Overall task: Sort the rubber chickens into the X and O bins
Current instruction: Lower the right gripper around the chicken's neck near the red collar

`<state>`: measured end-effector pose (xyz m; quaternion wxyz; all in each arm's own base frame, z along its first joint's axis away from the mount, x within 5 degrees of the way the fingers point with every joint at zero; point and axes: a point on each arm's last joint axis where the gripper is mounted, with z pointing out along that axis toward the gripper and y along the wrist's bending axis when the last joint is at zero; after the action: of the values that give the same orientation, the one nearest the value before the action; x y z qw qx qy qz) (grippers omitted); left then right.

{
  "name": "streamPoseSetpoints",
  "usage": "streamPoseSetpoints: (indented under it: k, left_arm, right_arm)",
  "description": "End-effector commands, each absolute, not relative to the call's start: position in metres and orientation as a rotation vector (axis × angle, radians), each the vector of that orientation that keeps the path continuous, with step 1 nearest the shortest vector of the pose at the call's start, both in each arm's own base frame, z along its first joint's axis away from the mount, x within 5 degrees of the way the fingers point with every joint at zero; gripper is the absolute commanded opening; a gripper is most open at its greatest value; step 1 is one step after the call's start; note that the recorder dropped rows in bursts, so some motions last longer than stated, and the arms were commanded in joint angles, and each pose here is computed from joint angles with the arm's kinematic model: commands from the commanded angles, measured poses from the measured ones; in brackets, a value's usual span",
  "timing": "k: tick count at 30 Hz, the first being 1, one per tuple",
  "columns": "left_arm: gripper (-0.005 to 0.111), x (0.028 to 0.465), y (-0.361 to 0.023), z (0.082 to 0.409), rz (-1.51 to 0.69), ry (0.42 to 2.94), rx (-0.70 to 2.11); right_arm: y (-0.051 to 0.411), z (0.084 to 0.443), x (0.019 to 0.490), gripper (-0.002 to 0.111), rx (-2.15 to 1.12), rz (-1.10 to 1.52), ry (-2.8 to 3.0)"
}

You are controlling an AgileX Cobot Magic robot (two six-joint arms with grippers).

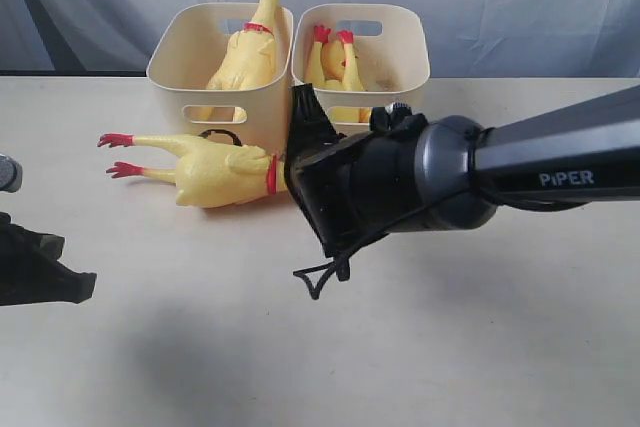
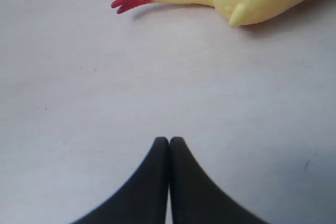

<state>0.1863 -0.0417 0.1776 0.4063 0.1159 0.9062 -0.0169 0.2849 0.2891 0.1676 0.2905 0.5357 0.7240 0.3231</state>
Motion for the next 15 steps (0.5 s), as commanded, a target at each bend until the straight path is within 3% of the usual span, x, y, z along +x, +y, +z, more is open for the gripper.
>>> streamPoseSetpoints:
  k: [1, 11, 13, 15]
  left_arm:
    - [0.0, 0.184, -0.042, 0.177, -0.064, 2.296, 0.271]
    - [0.0, 0.185, -0.042, 0.177, -0.062, 2.294, 0.27]
    - [0.0, 0.185, -0.042, 0.177, -0.062, 2.294, 0.27]
    - [0.0, 0.185, -0.042, 0.177, -0.062, 2.294, 0.27]
  right_arm:
    - [0.285, 0.165, 0.284, -0.001, 1.429, 0.789, 1.862]
    - [0.3, 0.131, 0.28, -0.001, 1.477, 0.836, 2.02]
    - [0.301, 0.124, 0.279, 0.011, 1.576, 0.859, 1.99]
    - [0.301, 0.12, 0.28, 0.045, 1.651, 0.868, 1.949]
